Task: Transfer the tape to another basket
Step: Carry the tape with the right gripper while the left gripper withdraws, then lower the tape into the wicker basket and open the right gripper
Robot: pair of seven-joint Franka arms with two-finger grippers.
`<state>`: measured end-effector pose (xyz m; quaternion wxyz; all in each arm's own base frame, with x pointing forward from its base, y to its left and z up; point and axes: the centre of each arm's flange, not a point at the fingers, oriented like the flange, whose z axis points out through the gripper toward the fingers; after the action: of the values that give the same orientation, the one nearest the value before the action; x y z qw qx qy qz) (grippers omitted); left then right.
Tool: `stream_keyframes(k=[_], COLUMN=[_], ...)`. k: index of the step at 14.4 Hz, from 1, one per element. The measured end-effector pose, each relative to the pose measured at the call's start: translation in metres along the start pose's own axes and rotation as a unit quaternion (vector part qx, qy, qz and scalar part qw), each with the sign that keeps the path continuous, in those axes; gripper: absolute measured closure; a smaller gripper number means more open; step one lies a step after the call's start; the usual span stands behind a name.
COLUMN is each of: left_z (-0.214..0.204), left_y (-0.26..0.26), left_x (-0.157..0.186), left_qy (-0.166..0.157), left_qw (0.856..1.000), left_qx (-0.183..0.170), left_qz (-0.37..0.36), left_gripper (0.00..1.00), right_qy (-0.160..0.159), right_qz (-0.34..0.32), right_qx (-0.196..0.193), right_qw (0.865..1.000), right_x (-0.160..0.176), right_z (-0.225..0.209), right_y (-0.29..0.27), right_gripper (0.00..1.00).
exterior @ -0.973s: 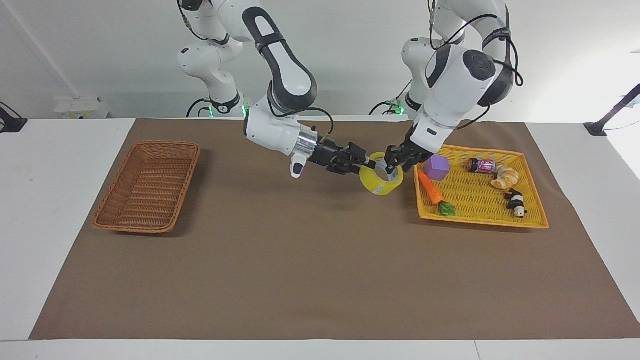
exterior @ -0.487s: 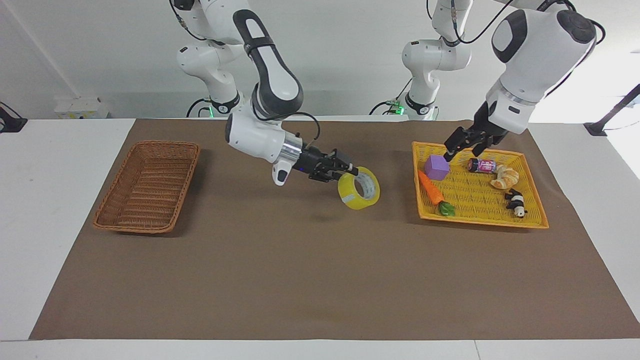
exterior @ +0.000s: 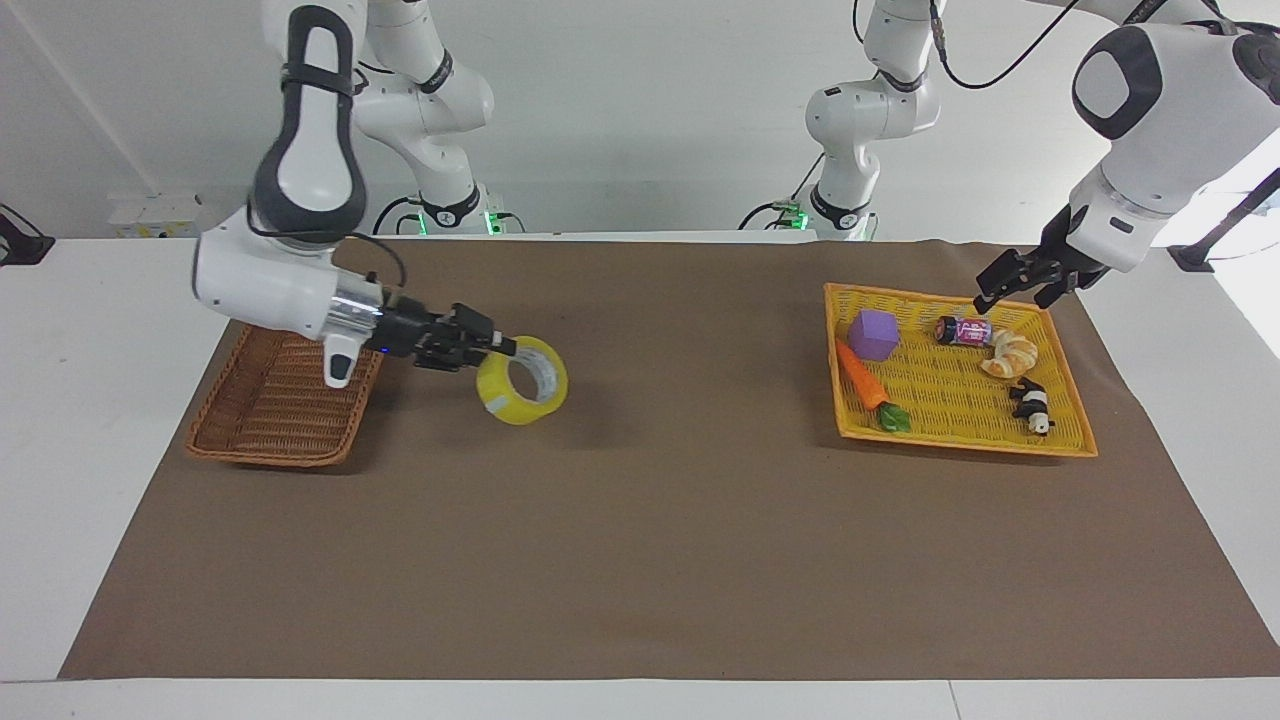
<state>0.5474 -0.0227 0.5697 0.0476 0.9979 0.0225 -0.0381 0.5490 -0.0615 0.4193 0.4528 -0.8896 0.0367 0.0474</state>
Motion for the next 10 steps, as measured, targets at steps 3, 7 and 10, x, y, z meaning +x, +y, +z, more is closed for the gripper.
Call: stream_keyframes(k=[3,7,10], left_z=[0.0,-0.002,-0.006], left_y=[-0.001,-0.007,0.003], left_x=[0.0,-0.002,-0.008], left_qy=[0.0,0.0,-0.003], left_qw=[1.0,0.999,0.998], left_qx=[0.001,0.035,0.055], left_qz=[-0.001,0.003,0.015], left_gripper=[0.0,0.0,0.0], right_qy=[0.018,0.023,0.006], right_qz=[-0.002,-0.023,-0.04], right_qx=[-0.009,-0.011,0.0], right_qw=[1.0,0.999,0.999], right_x=[-0.046,-0.085,-0.079], right_z=[-0.097,-0.157,-0.14], right_y=[0.086,0.159,0.193], right_gripper=[0.46,0.46,0.46])
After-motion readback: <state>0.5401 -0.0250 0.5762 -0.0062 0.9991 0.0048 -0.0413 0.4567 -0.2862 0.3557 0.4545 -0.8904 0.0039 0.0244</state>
